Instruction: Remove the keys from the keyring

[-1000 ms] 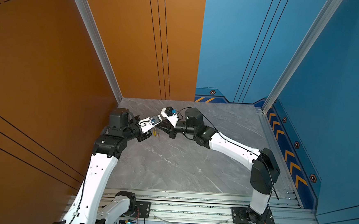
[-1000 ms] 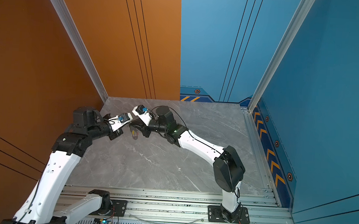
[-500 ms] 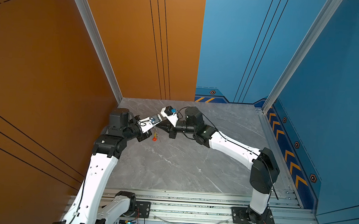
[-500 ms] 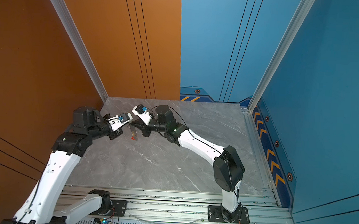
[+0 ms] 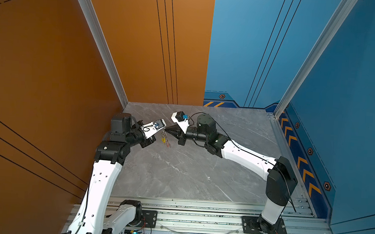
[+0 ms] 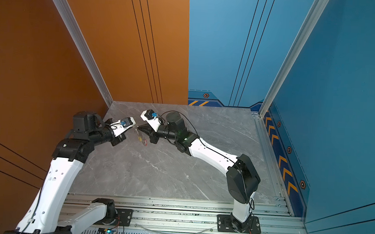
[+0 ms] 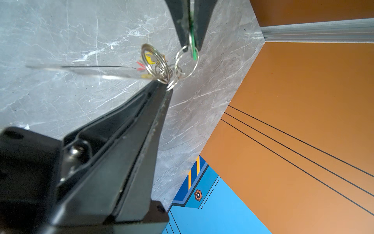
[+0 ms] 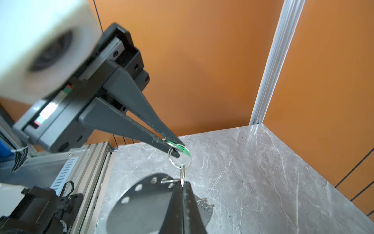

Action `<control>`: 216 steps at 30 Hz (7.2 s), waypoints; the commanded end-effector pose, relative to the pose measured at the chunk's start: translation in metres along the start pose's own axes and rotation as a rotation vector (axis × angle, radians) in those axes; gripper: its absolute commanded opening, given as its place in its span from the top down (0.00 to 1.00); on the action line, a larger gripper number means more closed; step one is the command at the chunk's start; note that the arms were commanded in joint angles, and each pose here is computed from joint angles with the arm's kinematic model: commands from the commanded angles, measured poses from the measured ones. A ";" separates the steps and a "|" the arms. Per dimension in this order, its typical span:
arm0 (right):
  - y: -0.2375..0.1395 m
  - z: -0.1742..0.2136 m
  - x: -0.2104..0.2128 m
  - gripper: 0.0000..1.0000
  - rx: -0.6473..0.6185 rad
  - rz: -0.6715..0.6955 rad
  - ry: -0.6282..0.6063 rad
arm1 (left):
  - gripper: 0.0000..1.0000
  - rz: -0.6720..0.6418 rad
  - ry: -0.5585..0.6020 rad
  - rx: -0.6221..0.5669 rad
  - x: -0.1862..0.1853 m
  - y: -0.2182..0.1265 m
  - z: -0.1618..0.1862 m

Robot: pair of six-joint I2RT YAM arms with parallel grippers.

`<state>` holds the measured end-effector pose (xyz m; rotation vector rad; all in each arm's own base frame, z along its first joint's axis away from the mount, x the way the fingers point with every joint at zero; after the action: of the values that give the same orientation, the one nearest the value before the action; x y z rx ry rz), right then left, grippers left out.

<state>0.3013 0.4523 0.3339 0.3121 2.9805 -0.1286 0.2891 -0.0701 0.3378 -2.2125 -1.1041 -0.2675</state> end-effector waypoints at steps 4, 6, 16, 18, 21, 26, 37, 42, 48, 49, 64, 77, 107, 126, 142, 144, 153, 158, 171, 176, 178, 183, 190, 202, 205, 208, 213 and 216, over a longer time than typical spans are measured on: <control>-0.024 -0.046 -0.018 1.00 -0.154 0.101 0.021 | 1.00 -0.067 -0.019 0.050 0.013 -0.001 0.017; -0.026 -0.052 -0.020 1.00 -0.178 0.111 0.027 | 1.00 -0.067 -0.027 0.056 0.012 -0.001 0.021; -0.031 -0.074 -0.021 1.00 -0.274 0.110 0.058 | 1.00 -0.046 -0.076 0.066 0.004 0.003 0.036; -0.029 -0.072 -0.020 1.00 -0.271 0.100 0.061 | 1.00 -0.041 -0.084 0.047 0.004 0.002 0.031; -0.025 -0.066 -0.018 1.00 -0.249 0.090 0.057 | 1.00 -0.050 -0.093 0.010 0.008 -0.002 0.020; -0.015 -0.048 -0.011 1.00 -0.185 0.055 0.048 | 1.00 -0.042 -0.097 -0.040 0.010 -0.007 0.003; 0.001 -0.025 0.006 0.79 -0.081 0.002 0.010 | 1.00 -0.037 -0.079 -0.088 0.011 -0.015 -0.013; 0.004 -0.025 0.006 0.73 -0.036 -0.016 -0.017 | 1.00 -0.034 -0.078 -0.081 0.009 -0.014 -0.011; 0.014 -0.018 0.004 0.69 0.019 -0.061 -0.003 | 1.00 -0.027 -0.070 -0.084 0.006 -0.016 -0.011; 0.016 -0.017 0.005 0.69 0.031 -0.073 0.000 | 1.00 -0.026 -0.071 -0.083 0.005 -0.016 -0.010; 0.008 -0.027 0.017 0.61 0.043 -0.187 0.035 | 1.00 -0.012 -0.079 -0.076 0.004 -0.012 -0.006; -0.033 -0.068 -0.005 0.52 -0.038 -0.066 0.008 | 1.00 -0.006 -0.076 -0.080 0.001 -0.014 -0.007; -0.019 0.007 -0.038 0.52 0.188 -0.144 -0.023 | 1.00 0.185 0.190 -0.121 -0.056 -0.021 -0.032; -0.041 0.021 0.019 0.57 0.256 -0.266 0.014 | 1.00 0.127 0.325 -0.057 -0.050 -0.011 -0.022; -0.025 0.007 0.035 0.62 0.184 -0.313 0.024 | 1.00 0.153 0.321 -0.071 -0.054 -0.008 -0.025; -0.023 0.007 0.037 0.65 0.178 -0.320 0.031 | 1.00 0.151 0.319 -0.077 -0.053 -0.008 -0.027; -0.020 0.009 0.038 0.77 0.171 -0.345 0.043 | 1.00 0.150 0.313 -0.075 -0.054 -0.007 -0.028; -0.022 0.016 0.042 0.78 0.194 -0.362 0.051 | 1.00 0.129 0.303 -0.090 -0.051 -0.010 -0.033; -0.029 0.025 0.051 0.71 0.220 -0.389 0.072 | 1.00 0.112 0.285 -0.109 -0.051 -0.017 -0.037; -0.029 0.023 0.050 0.72 0.210 -0.390 0.074 | 1.00 0.124 0.280 -0.128 -0.053 -0.018 -0.041; -0.028 0.021 0.049 0.73 0.200 -0.388 0.074 | 1.00 0.133 0.278 -0.134 -0.055 -0.018 -0.044; -0.029 0.019 0.048 0.85 0.190 -0.393 0.080 | 1.00 0.136 0.279 -0.132 -0.056 -0.017 -0.045; -0.033 0.020 0.047 0.95 0.196 -0.393 0.089 | 1.00 0.113 0.291 -0.122 -0.053 -0.018 -0.045; -0.040 0.011 0.038 1.00 0.156 -0.298 0.082 | 1.00 0.035 0.303 -0.071 -0.041 -0.024 -0.036; -0.041 0.005 0.032 1.00 0.124 -0.251 0.080 | 1.00 0.024 0.301 -0.053 -0.040 -0.024 -0.030; -0.042 -0.001 0.026 1.00 0.088 -0.190 0.076 | 1.00 0.009 0.282 -0.037 -0.037 -0.025 -0.024; -0.045 -0.010 0.016 1.00 0.032 -0.099 0.072 | 1.00 -0.016 0.267 -0.010 -0.032 -0.025 -0.015; -0.046 -0.019 0.013 1.00 -0.007 -0.071 0.075 | 1.00 -0.015 0.257 -0.003 -0.032 -0.024 -0.009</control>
<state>0.2632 0.4234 0.3298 0.0574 3.0754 -0.2233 0.2486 -0.1019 0.3393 -2.1637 -0.8861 -0.5472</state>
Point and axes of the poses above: each gripper's point midway between its finger pads, its own y axis out along the fingers, its own x axis along the line the jaws close on, z = x × y, the point moved 2 cm from there along -y, back along the fingers, and after that the axes turned 9 degrees about -y, right-handed, at the moved point
